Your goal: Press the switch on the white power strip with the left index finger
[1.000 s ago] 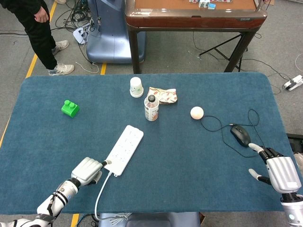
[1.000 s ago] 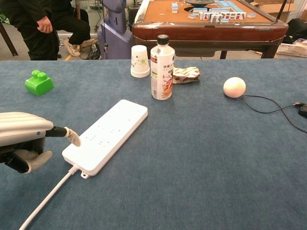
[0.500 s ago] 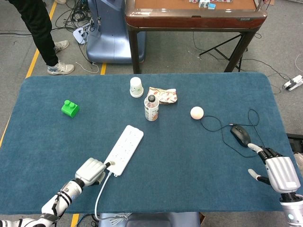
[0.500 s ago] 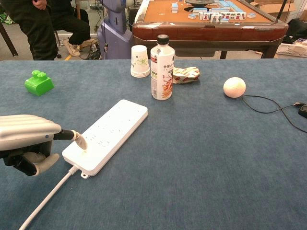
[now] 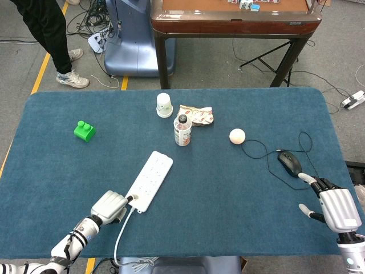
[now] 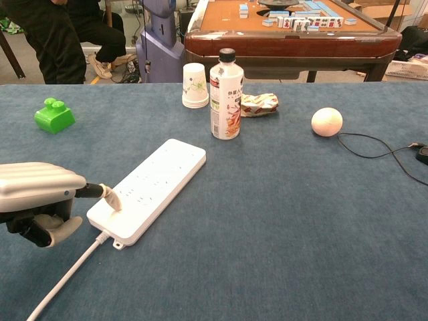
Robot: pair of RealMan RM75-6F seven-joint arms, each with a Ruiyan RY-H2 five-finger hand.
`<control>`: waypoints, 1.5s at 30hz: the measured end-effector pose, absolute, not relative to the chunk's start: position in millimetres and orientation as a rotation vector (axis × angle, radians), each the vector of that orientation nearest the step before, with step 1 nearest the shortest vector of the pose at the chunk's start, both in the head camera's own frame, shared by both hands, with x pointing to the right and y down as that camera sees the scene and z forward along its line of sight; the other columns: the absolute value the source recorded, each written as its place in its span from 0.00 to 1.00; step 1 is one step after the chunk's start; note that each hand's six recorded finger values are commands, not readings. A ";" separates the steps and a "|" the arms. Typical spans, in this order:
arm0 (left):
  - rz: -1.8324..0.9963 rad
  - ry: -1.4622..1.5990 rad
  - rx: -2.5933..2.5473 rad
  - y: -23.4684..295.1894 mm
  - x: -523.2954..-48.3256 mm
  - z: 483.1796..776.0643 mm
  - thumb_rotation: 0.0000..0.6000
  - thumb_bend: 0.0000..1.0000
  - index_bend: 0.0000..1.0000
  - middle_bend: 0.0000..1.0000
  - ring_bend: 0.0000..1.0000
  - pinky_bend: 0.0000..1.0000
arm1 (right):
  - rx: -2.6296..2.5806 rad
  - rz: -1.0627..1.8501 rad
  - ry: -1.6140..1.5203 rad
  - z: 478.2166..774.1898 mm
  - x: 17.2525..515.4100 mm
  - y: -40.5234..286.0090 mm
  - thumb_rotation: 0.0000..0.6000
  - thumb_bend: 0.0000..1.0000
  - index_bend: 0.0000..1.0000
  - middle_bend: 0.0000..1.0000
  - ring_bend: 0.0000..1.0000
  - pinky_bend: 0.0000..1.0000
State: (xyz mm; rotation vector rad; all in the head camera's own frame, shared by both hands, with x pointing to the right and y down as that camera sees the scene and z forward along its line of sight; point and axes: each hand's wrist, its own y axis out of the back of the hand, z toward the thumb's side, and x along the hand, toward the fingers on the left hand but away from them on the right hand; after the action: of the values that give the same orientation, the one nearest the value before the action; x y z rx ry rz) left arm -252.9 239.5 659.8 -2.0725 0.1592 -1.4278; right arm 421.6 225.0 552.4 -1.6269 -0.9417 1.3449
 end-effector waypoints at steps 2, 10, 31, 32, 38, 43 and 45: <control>-1.429 0.156 -2.070 239.3 -252.3 660.5 1.00 0.67 0.21 1.00 1.00 1.00 | -1.627 1.345 -0.941 552.5 421.5 225.0 1.00 0.03 0.25 0.37 0.36 0.60; -1.440 0.122 -2.051 241.3 -251.0 663.5 1.00 0.67 0.23 1.00 1.00 1.00 | -1.628 1.343 -0.946 551.9 422.0 224.7 1.00 0.03 0.25 0.37 0.36 0.60; -1.318 0.369 -2.025 218.6 -263.1 597.2 1.00 0.66 0.19 0.99 0.93 1.00 | -1.631 1.344 -0.948 551.8 422.0 224.7 1.00 0.03 0.25 0.37 0.36 0.60; -1.319 0.389 -2.013 217.7 -267.2 594.0 1.00 0.66 0.17 0.95 0.86 1.00 | -1.630 1.344 -0.948 551.8 422.1 224.5 1.00 0.03 0.25 0.37 0.36 0.60; -1.317 0.570 -1.945 216.2 -300.1 570.5 1.00 0.66 0.15 0.69 0.69 0.93 | -1.627 1.348 -0.949 552.2 422.3 224.1 1.00 0.03 0.25 0.37 0.36 0.60; -1.372 0.684 -1.882 224.8 -339.1 558.6 1.00 0.66 0.17 0.53 0.52 0.78 | -1.623 1.353 -0.949 552.8 422.7 223.5 1.00 0.03 0.25 0.37 0.36 0.60; -1.397 0.716 -1.832 228.7 -354.6 554.4 1.00 0.66 0.21 0.51 0.49 0.74 | -1.622 1.356 -0.946 553.5 422.6 223.3 1.00 0.03 0.25 0.37 0.36 0.60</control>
State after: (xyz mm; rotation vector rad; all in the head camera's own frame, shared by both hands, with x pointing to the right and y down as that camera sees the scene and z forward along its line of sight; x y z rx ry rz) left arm -354.6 228.7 554.4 -1.8322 0.7162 -1.3970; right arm 422.6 223.3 553.5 -1.6216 -0.9462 1.3557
